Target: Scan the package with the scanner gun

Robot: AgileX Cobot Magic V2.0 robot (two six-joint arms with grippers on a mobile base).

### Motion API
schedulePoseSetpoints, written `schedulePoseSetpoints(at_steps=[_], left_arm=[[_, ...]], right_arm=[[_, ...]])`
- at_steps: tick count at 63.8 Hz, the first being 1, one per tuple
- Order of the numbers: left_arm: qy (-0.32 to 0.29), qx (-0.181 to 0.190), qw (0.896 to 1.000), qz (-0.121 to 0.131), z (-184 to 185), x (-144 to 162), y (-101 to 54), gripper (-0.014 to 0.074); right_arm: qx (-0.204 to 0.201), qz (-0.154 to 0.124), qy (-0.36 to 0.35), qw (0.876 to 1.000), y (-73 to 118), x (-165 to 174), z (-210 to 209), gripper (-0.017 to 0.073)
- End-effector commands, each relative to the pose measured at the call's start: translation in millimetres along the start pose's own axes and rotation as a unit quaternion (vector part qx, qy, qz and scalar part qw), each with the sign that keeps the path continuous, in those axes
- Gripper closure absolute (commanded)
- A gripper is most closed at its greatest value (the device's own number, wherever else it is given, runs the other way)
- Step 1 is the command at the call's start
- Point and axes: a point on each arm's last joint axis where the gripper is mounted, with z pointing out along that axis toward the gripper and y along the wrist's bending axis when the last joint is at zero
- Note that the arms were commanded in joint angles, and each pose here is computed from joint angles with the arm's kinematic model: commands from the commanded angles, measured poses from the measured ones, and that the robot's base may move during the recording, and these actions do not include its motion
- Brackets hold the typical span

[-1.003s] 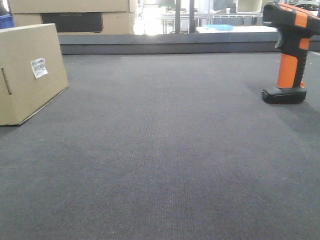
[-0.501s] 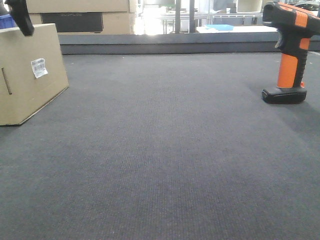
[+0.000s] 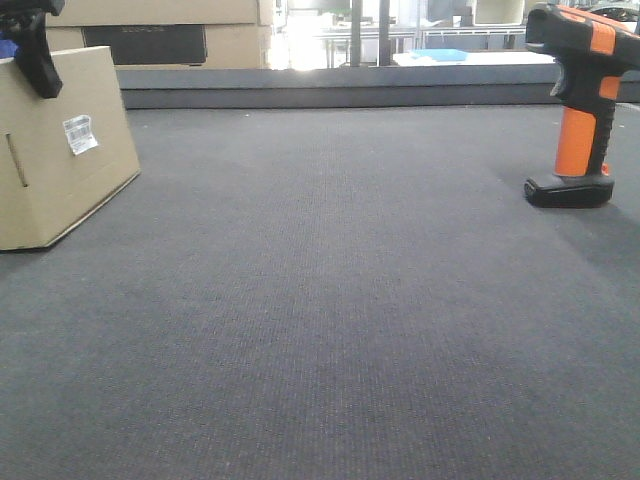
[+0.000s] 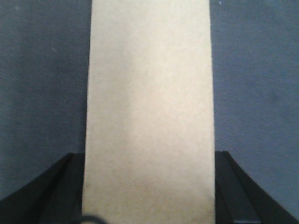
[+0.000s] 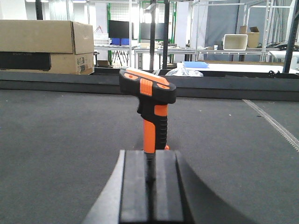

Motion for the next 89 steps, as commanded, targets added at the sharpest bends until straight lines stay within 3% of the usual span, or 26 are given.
schedulePoseSetpoints(at_steps=[1, 14, 17, 20, 25, 28, 33, 39, 49, 57, 70, 89], left_arm=[[-0.005, 0.032, 0.999, -0.019, -8, -6, -8.7, 0.0704], [0.007, 0.148, 0.986, -0.077, -35, -18, -35.5, 0.0704], [0.012, 0.161, 0.983, -0.092, -35, -17, -43.6, 0.0704], [0.012, 0.165, 0.981, -0.103, -35, -17, -52.0, 0.0704], [0.017, 0.168, 0.980, -0.109, -30, -11, -71.1, 0.0704], [0.021, 0.174, 0.978, -0.111, -27, -7, -82.9, 0.0704], [0.026, 0.185, 0.977, -0.104, -21, 3, -106.5, 0.0704], [0.012, 0.203, 0.973, -0.110, -13, 15, -139.1, 0.0704], [-0.012, 0.228, 0.968, -0.108, -9, 28, -170.5, 0.0704], [-0.036, 0.238, 0.965, -0.107, -9, 28, -178.7, 0.0704], [-0.068, 0.241, 0.960, -0.126, -9, 21, -175.9, 0.0704], [-0.065, 0.225, 0.966, -0.107, -5, 23, -173.9, 0.0704]], right_arm=[[0.000, 0.004, -0.028, 1.000, -0.1, -5, 0, 0.0721], [0.002, 0.004, -0.073, 0.997, -0.5, -13, -1, 0.0721], [0.002, 0.005, -0.075, 0.997, -0.5, -14, -1, 0.0721], [0.004, 0.025, -0.075, 0.997, -1.1, -14, -1, 0.0721], [0.006, 0.082, -0.054, 0.995, -2.0, -10, -1, 0.0721], [0.004, 0.094, -0.028, 0.995, -1.2, -5, 0, 0.0721], [-0.005, 0.073, -0.013, 0.997, 1.1, -16, -2, 0.0721], [-0.008, 0.006, 0.002, 1.000, 3.0, -42, -5, 0.0721], [-0.008, -0.007, 0.060, 0.998, 4.4, -71, 9, 0.0721], [-0.007, -0.008, 0.097, 0.995, 5.1, -86, 30, 0.0721], [-0.003, -0.006, 0.144, 0.990, 5.0, -88, 71, 0.0721], [0.004, -0.007, 0.132, 0.991, 3.1, -73, 117, 0.0721]])
